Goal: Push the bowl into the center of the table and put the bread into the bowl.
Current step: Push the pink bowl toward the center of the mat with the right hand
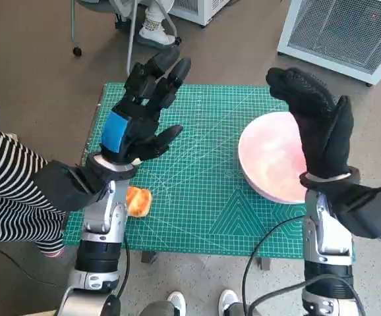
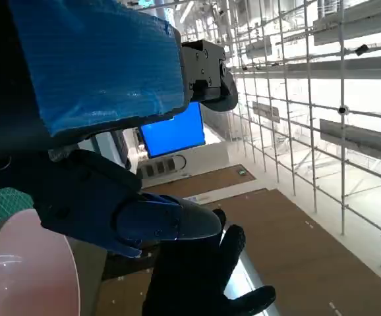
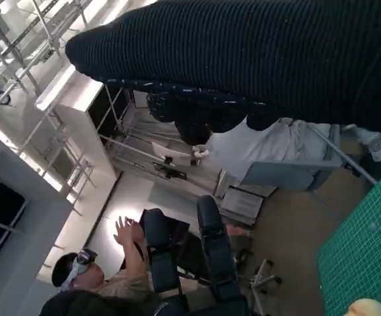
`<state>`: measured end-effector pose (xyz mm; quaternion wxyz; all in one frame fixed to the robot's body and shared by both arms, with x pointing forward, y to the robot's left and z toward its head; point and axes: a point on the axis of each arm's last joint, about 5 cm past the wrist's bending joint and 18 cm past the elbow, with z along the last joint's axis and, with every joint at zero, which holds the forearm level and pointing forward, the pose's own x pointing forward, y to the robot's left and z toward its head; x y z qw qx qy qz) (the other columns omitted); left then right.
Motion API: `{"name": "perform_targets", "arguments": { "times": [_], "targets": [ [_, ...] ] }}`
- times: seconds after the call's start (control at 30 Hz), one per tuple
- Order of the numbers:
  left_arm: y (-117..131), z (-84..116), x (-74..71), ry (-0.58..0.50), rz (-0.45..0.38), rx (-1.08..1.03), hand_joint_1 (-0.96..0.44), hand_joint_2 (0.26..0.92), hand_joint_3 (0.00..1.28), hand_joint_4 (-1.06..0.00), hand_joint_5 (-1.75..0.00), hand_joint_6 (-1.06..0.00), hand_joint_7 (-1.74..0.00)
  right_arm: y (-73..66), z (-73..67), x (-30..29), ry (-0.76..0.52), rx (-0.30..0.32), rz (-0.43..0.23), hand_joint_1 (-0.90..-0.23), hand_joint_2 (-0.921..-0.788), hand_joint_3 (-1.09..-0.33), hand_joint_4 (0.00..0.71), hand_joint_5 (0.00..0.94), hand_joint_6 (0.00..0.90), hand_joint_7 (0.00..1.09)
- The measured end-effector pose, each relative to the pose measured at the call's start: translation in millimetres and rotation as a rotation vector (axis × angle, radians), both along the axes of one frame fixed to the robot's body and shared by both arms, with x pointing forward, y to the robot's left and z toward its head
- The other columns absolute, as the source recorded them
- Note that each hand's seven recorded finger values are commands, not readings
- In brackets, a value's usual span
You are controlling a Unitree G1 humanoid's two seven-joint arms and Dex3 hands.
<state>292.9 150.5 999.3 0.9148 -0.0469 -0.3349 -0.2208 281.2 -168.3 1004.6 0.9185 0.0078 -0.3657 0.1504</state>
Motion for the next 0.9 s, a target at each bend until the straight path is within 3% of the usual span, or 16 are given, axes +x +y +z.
{"name": "perform_targets", "arguments": {
  "times": [0.2,0.37,0.67,0.9],
  "targets": [
    [-0.1,0.0,0.0,0.0,-0.001,0.0,-0.6,0.921,0.26,-0.17,0.0,0.0,-0.6,-4.6,-0.3,0.4,0.003,-0.01,-0.007,-0.714,-0.921,-0.693,0.183,0.003,0.024,0.58],
    [0.0,-0.1,-0.1,0.0,0.0,0.0,-0.6,0.921,0.26,-0.17,0.0,0.0,-0.6,-19.6,0.4,0.2,0.004,-0.006,-0.038,-0.718,-0.921,-0.701,0.18,0.001,0.017,0.57],
    [2.0,-1.2,-0.5,0.001,0.008,0.004,-0.62,0.921,0.26,-0.17,0.0,0.0,-0.6,-61.6,-3.3,-2.0,0.012,0.027,-0.226,-0.709,-0.921,-0.757,0.144,0.0,0.0,0.53],
    [3.1,-3.0,-0.2,-0.002,0.019,0.004,-0.62,0.921,0.26,-0.18,-0.01,0.0,-0.6,-85.4,-13.5,-2.1,0.059,0.083,-0.365,-0.7,-0.921,-0.806,0.112,0.0,-0.001,0.45]
  ]
}}
